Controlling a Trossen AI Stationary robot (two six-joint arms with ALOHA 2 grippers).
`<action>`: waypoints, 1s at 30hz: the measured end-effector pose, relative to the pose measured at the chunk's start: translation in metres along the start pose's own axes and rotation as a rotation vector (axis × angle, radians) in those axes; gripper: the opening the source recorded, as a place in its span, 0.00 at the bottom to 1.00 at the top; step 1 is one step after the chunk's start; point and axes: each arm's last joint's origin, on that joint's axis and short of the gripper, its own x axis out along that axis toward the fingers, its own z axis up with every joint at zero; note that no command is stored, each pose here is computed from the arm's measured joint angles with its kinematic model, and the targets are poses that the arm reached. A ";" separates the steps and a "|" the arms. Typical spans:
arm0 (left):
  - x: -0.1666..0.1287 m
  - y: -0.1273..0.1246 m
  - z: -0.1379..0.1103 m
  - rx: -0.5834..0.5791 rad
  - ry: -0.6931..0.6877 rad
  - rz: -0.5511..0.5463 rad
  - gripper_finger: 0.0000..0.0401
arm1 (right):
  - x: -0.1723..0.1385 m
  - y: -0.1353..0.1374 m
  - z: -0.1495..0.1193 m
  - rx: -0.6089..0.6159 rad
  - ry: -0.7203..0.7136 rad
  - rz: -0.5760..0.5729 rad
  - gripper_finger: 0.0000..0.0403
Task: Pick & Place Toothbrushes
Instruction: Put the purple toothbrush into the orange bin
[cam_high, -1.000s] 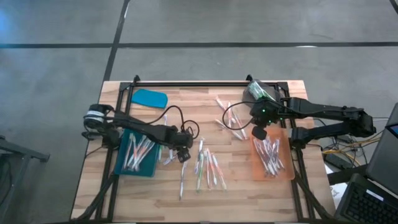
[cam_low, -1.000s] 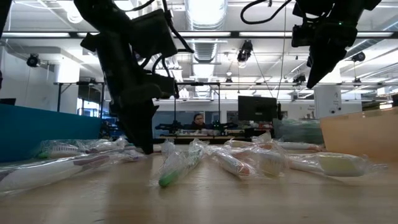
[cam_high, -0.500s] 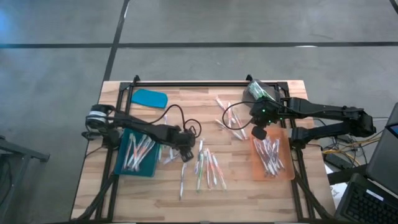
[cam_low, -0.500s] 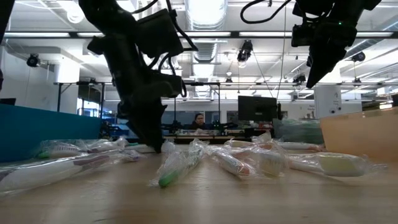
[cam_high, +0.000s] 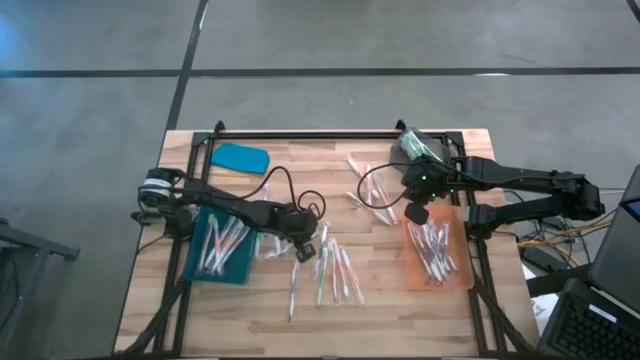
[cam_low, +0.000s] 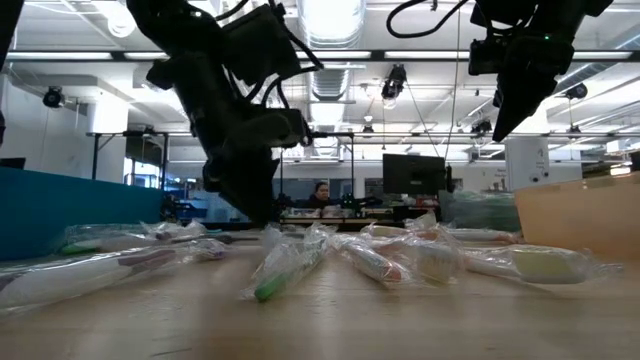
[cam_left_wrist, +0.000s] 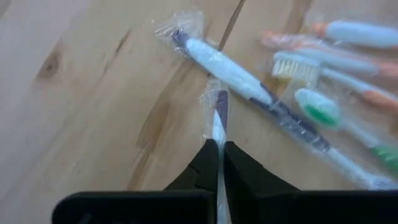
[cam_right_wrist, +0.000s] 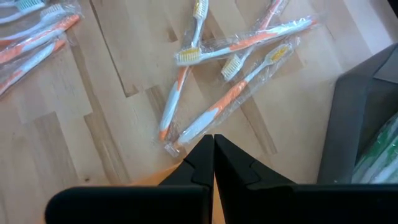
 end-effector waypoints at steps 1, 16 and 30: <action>-0.001 -0.001 0.002 0.004 -0.010 -0.005 0.03 | 0.000 0.000 0.000 0.000 0.000 0.000 0.02; -0.023 -0.024 0.043 0.185 -0.130 -0.117 0.01 | 0.000 0.000 0.000 0.000 0.000 0.000 0.02; -0.051 -0.051 0.078 0.701 -0.331 -0.141 0.01 | 0.000 0.000 0.000 0.036 0.001 0.009 0.02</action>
